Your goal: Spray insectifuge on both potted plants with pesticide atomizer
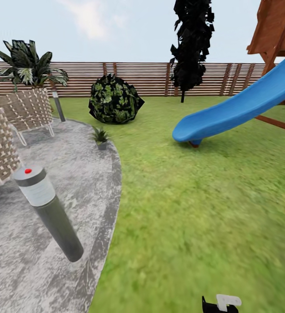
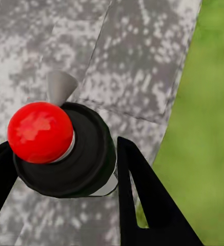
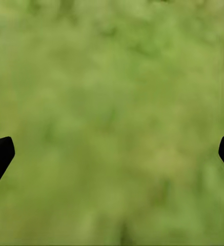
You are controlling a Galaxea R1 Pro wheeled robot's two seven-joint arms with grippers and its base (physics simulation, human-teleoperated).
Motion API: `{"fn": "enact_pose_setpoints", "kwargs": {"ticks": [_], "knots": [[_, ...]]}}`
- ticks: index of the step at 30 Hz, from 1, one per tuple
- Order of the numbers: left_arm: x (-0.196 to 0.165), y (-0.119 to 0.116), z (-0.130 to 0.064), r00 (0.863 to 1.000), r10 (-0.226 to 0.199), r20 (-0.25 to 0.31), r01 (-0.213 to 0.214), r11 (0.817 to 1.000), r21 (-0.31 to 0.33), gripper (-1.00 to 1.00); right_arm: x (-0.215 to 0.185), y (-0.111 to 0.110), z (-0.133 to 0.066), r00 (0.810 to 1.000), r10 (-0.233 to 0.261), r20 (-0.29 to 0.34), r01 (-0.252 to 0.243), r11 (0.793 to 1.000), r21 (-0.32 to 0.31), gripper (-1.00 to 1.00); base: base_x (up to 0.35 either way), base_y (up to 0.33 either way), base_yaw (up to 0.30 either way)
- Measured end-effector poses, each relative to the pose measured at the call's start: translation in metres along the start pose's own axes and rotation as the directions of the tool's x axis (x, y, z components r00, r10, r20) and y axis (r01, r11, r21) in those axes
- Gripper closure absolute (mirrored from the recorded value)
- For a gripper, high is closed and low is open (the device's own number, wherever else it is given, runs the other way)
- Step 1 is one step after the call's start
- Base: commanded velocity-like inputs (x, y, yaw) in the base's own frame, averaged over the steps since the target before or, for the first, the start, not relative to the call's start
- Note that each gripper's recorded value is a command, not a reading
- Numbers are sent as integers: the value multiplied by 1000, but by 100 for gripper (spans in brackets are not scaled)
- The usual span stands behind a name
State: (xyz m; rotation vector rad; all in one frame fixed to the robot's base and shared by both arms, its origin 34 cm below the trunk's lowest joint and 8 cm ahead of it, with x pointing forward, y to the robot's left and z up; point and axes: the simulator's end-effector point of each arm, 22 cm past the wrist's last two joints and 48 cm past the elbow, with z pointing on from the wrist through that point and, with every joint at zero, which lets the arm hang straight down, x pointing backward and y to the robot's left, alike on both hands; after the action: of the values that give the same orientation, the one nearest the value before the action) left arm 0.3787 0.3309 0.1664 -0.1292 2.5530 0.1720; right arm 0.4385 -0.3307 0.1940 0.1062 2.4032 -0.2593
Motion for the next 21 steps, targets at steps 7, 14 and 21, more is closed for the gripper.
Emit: {"fn": "enact_pose_setpoints", "kwargs": {"ticks": [7, 14, 21], "knots": [[0, 0, 0, 1000, 0, 0, 0, 1000, 0, 100, 0, 0, 0, 1000, 0, 0, 0, 1000, 0, -100, 338, 0, -264], [0, 0, 0, 1000, 0, 0, 0, 1000, 0, 100, 0, 0, 0, 1000, 0, 0, 0, 1000, 0, -100, 338, 0, -264], [0, 0, 0, 1000, 0, 0, 0, 1000, 0, 100, 0, 0, 0, 1000, 0, 0, 0, 1000, 0, -100, 338, 0, -264]]}}
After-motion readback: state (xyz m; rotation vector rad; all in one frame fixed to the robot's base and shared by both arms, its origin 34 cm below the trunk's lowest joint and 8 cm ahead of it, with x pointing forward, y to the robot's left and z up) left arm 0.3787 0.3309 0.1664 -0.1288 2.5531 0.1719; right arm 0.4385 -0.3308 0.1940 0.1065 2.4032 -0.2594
